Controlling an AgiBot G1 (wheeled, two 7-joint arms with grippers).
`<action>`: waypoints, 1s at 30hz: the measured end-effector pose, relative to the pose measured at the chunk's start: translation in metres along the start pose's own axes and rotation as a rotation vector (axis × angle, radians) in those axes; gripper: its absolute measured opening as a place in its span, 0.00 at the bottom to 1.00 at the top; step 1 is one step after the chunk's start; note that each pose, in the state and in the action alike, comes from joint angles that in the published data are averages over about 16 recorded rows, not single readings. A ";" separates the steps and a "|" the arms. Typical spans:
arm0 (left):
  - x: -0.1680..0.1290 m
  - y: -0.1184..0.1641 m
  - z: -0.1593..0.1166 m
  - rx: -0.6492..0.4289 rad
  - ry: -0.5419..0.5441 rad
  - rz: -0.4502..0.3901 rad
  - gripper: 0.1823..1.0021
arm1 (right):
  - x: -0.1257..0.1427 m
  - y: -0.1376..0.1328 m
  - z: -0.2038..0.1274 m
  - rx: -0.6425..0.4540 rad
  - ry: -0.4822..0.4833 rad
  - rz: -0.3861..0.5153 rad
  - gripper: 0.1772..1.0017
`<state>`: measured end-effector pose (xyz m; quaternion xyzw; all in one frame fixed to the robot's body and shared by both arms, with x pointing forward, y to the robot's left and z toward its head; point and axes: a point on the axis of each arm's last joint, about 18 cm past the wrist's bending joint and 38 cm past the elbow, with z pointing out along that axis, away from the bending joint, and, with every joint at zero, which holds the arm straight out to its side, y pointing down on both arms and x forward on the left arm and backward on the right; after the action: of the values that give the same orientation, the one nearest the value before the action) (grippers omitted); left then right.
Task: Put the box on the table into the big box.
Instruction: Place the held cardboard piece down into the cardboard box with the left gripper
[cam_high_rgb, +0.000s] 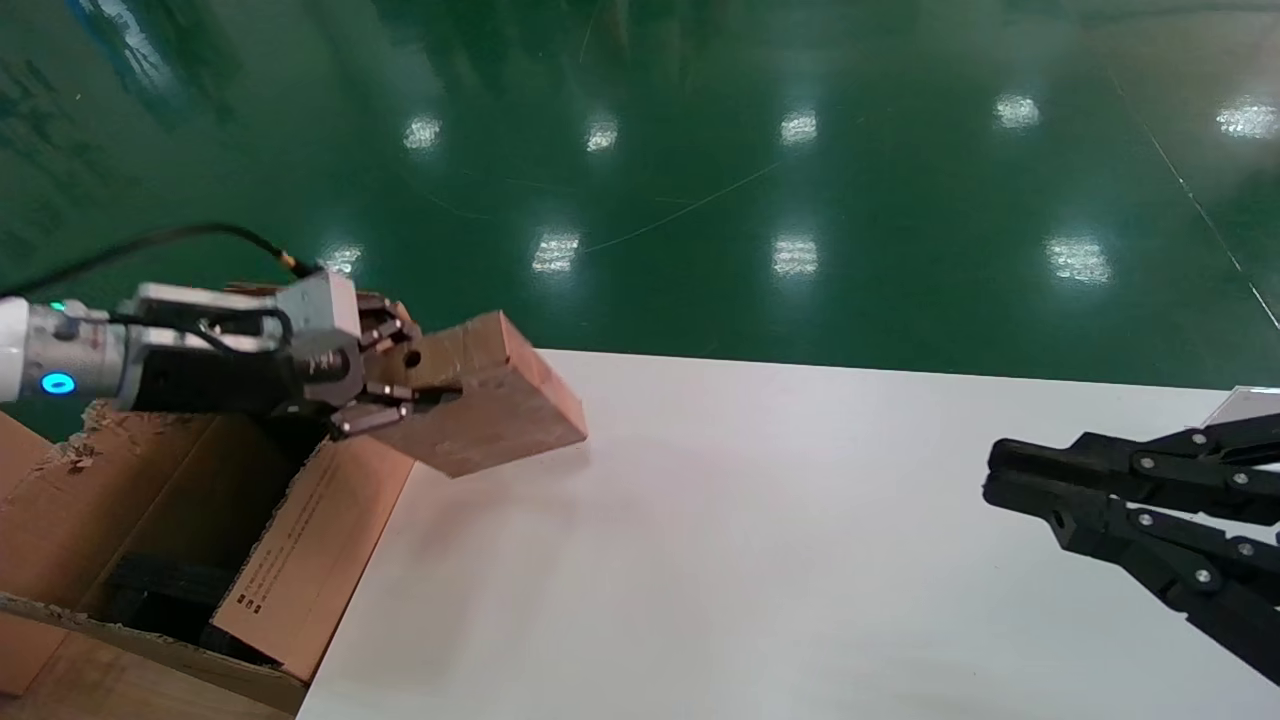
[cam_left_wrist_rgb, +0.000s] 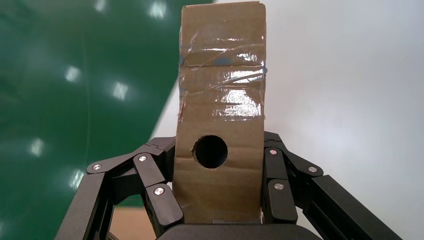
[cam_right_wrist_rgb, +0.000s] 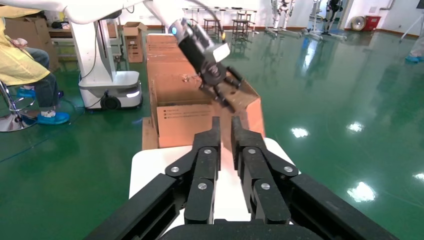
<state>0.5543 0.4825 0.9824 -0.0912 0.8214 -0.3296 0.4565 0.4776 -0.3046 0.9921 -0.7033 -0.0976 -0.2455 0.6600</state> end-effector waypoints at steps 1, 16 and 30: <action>-0.003 -0.005 -0.004 0.015 -0.010 -0.012 0.23 | 0.000 0.000 0.000 0.000 0.000 0.000 0.12; -0.048 -0.024 -0.081 0.170 -0.210 -0.306 0.22 | 0.000 0.000 0.000 0.000 0.000 0.000 0.02; -0.060 0.030 -0.149 0.062 -0.410 -0.498 0.21 | 0.000 0.000 0.000 0.000 0.000 0.000 0.02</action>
<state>0.4721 0.6009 1.0603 -0.3399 0.6545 -0.4307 0.5202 0.4776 -0.3046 0.9921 -0.7033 -0.0976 -0.2455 0.6600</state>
